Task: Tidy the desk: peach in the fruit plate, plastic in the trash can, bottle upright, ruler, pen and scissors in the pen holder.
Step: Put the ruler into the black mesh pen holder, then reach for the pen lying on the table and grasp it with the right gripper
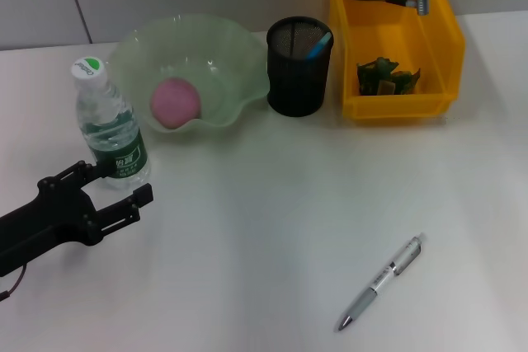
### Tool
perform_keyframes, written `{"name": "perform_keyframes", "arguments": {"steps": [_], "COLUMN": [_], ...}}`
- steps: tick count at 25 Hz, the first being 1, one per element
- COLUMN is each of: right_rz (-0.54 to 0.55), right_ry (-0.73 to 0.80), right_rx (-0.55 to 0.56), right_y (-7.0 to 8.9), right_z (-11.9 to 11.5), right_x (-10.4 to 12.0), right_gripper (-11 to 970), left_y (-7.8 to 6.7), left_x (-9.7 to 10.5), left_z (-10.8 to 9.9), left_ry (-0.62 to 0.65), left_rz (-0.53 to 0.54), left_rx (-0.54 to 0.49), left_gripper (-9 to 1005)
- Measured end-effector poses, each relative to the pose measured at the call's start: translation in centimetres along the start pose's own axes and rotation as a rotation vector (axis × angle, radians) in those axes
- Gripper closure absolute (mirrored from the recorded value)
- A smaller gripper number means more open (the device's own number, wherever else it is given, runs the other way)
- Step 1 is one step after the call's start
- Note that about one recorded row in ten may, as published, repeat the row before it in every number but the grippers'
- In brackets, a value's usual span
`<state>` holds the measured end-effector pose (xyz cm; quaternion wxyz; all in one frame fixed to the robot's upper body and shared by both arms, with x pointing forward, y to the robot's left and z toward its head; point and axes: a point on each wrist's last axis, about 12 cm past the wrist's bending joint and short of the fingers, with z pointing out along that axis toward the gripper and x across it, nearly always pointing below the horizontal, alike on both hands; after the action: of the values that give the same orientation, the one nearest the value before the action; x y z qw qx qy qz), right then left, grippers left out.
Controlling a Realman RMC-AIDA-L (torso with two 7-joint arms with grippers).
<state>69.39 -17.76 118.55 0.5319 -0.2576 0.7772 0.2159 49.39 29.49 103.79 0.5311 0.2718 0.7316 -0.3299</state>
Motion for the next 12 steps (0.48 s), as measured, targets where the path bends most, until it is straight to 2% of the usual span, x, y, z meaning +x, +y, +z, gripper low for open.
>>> {"name": "perform_keyframes", "arguments": {"steps": [1, 6, 12], "right_rz": [0.01, 0.073, 0.139], "right_ry": [-0.007, -0.064, -0.183], "right_rx": [-0.005, -0.059, -0.189], "right_y": [0.0, 0.1, 0.5], "right_z": [0.0, -1.0, -3.8], "right_x": [0.0, -0.3, -0.9], "right_gripper": [332, 267, 266], "left_y": [0.0, 0.1, 0.1], "left_x": [0.0, 0.0, -0.1], "left_z": [0.0, -0.1, -0.1], "left_ry": [0.0, 0.001, -0.006], "left_rz": [0.0, 0.001, -0.001], "left_rx": [0.0, -0.001, 0.0], "left_gripper": [194, 194, 194]}}
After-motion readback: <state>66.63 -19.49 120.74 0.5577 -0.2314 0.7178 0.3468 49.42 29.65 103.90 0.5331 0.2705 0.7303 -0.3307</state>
